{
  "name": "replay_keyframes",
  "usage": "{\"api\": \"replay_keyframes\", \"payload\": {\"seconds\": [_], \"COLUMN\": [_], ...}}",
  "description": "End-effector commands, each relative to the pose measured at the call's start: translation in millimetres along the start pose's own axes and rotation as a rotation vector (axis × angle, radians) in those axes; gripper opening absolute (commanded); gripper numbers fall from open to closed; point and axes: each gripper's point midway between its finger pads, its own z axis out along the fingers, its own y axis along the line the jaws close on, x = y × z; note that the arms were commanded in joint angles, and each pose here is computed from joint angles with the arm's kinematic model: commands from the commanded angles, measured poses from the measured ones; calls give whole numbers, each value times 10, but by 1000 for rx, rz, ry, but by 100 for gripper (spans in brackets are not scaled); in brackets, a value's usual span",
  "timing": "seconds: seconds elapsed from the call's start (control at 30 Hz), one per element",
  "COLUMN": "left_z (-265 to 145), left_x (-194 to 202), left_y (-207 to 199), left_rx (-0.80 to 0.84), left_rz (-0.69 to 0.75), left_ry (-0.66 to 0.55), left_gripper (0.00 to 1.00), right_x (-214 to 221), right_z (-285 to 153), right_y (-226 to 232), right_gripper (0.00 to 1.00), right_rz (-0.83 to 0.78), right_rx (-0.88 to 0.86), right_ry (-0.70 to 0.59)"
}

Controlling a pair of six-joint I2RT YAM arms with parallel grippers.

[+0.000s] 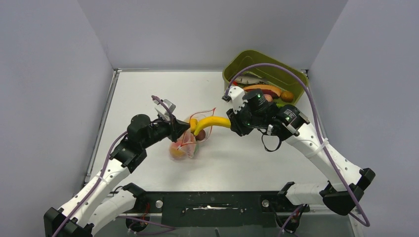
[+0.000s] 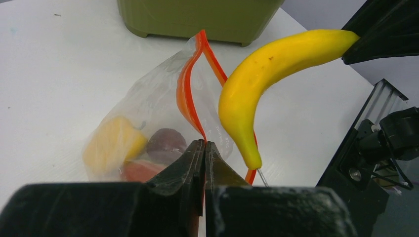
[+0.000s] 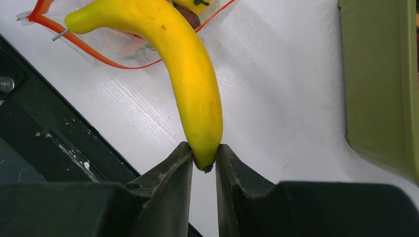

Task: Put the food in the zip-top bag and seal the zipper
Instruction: Place the fake fruit in the zipper food storage bag.

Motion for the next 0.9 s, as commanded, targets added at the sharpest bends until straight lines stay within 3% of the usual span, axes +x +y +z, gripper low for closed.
{"api": "replay_keyframes", "payload": {"seconds": [0.0,0.87], "left_z": [-27,-64], "left_x": [-163,34], "left_y": [-178,-274], "left_rx": [84,155], "left_rz": [10,10], "left_ry": [-75,-39], "left_gripper": [0,0], "right_x": [-183,-326], "right_z": [-31,544], "right_y": [-56,367], "right_gripper": [18,24], "right_rz": [-43,-240], "right_rx": [89,94], "right_ry": [-8,170]}}
